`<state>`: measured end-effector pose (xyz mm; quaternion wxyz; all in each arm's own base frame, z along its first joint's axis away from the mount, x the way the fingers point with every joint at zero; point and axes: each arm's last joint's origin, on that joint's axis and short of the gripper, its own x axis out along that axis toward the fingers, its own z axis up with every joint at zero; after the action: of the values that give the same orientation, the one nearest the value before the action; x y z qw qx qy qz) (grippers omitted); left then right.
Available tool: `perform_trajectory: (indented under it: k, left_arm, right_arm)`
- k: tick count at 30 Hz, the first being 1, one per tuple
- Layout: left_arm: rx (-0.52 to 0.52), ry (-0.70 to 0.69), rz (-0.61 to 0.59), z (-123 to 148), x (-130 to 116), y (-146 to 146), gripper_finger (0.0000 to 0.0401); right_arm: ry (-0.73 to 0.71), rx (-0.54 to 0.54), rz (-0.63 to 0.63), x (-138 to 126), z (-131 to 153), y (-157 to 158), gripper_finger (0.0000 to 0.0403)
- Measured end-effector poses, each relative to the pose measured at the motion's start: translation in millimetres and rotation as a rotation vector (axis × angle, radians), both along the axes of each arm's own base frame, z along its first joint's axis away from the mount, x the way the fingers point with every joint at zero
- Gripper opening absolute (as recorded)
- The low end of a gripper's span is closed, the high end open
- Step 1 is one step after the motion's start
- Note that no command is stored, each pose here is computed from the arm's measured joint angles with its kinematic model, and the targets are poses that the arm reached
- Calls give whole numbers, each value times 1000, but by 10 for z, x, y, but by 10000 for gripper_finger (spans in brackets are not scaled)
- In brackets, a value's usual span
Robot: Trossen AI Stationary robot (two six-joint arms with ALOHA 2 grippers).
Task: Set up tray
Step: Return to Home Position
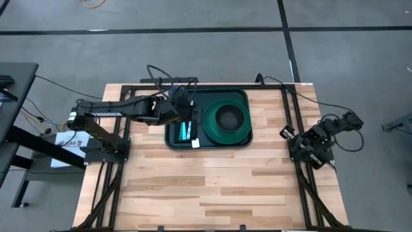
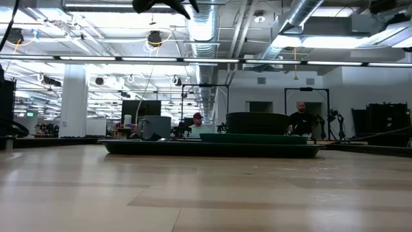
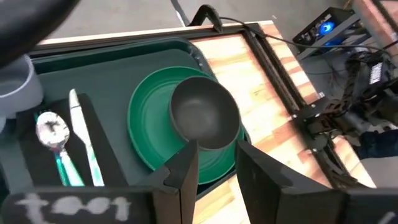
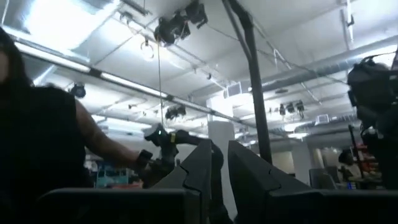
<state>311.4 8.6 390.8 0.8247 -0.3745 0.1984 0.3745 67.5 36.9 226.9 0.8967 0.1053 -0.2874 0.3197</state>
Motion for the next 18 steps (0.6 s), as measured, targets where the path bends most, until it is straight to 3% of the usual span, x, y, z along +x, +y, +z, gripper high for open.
perform_trajectory:
  k: [3,11,18]
  left_arm:
    - [4,2,-2,-2,-1,-25,92]
    - [27,8,-32,14,-11,-64,92]
    - [29,4,-53,54,-68,-124,92]
  right_arm:
    - [37,6,-13,33,-62,-10,47]
    - [325,-86,-50,182,-313,-44,47]
    - [503,-128,-173,255,-488,-144,47]
